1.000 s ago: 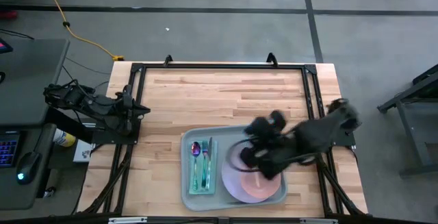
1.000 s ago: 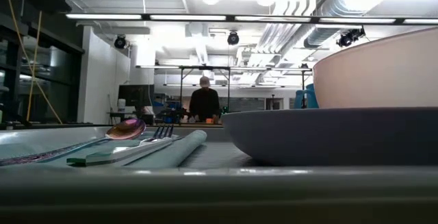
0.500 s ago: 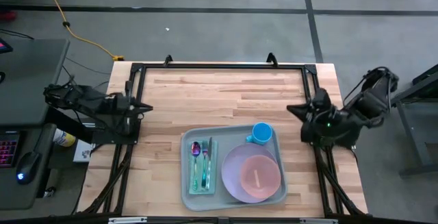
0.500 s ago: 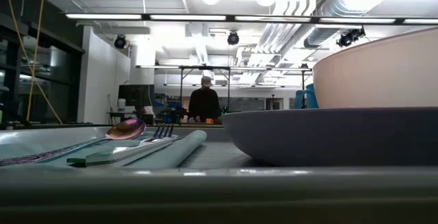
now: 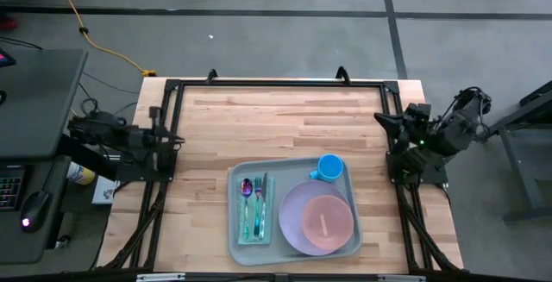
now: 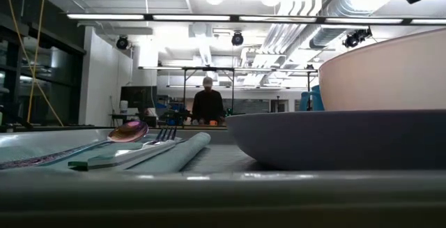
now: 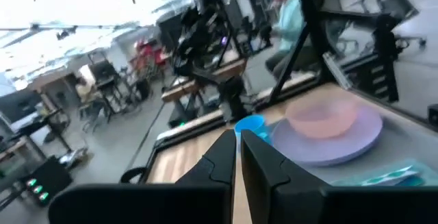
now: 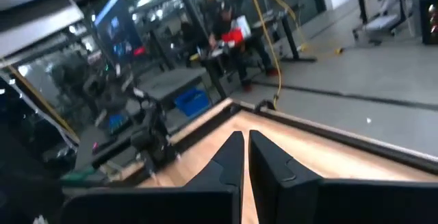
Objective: Set up tray
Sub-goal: Return to Home Position
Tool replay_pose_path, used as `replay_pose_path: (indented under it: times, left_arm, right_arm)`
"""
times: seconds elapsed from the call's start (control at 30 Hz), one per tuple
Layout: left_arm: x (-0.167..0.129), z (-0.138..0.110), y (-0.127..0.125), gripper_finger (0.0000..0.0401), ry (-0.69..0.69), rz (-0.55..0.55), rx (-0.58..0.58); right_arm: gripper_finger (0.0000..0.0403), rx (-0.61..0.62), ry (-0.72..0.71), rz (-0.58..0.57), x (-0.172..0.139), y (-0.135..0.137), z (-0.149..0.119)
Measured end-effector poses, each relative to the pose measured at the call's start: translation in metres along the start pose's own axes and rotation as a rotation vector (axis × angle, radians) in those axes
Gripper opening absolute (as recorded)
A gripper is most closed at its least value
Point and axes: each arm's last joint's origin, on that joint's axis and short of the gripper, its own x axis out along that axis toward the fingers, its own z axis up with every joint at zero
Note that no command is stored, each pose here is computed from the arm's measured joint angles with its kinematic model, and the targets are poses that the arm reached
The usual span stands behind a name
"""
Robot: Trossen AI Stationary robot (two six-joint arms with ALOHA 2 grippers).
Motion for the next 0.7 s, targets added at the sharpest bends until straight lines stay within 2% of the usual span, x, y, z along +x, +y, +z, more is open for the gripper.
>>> replay_pose_path:
  times: [0.17,0.27,0.47,0.7]
  left_arm:
    - [0.020,-0.017,-0.017,0.0056,0.007,-0.067,0.012]
    - [0.031,-0.022,-0.023,0.0056,-0.091,-0.009,0.023]
    - [0.045,-0.039,-0.037,0.0056,-0.242,0.030,0.012]
    - [0.054,-0.060,-0.047,0.0056,-0.215,0.102,-0.028]
  right_arm:
    - [0.0000,-0.029,-0.077,-0.005,0.000,-0.008,-0.008]
    - [0.0000,-0.033,-0.096,0.009,0.001,-0.012,-0.018]
    - [0.0000,-0.016,-0.131,0.073,0.003,-0.019,-0.037]
    - [0.0000,-0.027,-0.180,0.157,0.003,-0.029,-0.045]
